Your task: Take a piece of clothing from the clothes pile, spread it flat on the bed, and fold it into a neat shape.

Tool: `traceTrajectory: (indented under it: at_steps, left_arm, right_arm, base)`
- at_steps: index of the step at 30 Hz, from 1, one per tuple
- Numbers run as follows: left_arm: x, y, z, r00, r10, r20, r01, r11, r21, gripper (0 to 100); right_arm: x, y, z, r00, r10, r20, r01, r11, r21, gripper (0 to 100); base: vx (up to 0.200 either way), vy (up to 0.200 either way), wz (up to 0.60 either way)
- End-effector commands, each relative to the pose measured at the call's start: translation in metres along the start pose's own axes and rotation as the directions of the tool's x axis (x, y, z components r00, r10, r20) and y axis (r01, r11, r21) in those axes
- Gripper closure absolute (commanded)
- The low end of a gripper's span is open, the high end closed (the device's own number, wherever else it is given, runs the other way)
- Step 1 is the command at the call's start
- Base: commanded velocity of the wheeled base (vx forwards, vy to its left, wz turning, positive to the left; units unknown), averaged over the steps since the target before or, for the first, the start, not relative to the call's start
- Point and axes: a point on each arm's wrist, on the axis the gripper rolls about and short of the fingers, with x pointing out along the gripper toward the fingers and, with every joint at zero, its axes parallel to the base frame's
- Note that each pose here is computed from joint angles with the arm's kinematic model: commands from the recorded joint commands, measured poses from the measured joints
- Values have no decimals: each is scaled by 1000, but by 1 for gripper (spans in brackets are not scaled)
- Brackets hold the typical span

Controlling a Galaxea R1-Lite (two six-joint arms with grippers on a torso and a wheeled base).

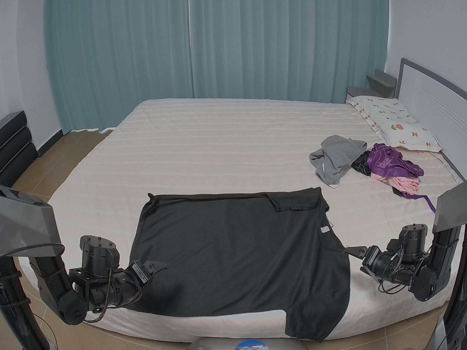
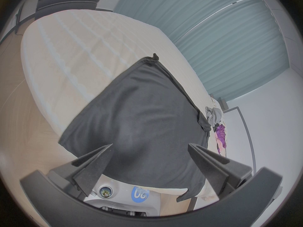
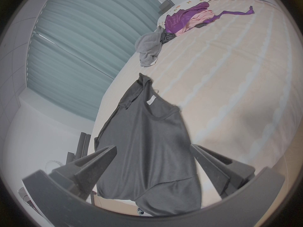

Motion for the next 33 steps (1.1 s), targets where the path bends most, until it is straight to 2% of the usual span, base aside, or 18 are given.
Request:
traceTrajectory:
  at_steps: [1,5,6,10,13,16,25,33]
  left_arm:
    - [-3,1,0,1000,3,8,-3,1000,0,0]
    - [-6,3,0,1000,21,18,-21,1000,3,0]
    - [-8,9,-2,998,52,26,-52,999,-1,0]
    - [-10,14,2,998,52,46,-51,999,-19,0]
    - [-10,13,7,997,22,76,-20,999,-30,0]
    - [-5,17,5,997,35,72,-33,999,-30,0]
    - [0,21,4,996,46,73,-44,999,-30,0]
    - [0,26,15,992,51,113,-47,998,-31,0]
  right_arm:
    - [7,-4,-6,999,-19,-33,19,1000,0,0]
    - [12,-6,-9,999,-33,-39,33,999,-3,0]
    - [23,-7,-14,998,-59,-38,58,998,-22,0]
    - [38,-8,-27,994,-99,-47,96,994,-53,0]
    - [43,-4,-31,996,-83,-40,80,994,-70,0]
    - [46,-3,-36,995,-83,-55,79,994,-81,0]
    - [48,-9,-40,992,-119,-31,114,987,-117,0]
    - [53,-11,-41,994,-112,-4,111,987,-117,0]
  base:
    - [0,0,0]
    - [0,0,0]
    - [0,0,0]
    - [0,0,0]
    - [0,0,0]
    - [0,0,0]
    - [-200,0,0]
    - [0,0,0]
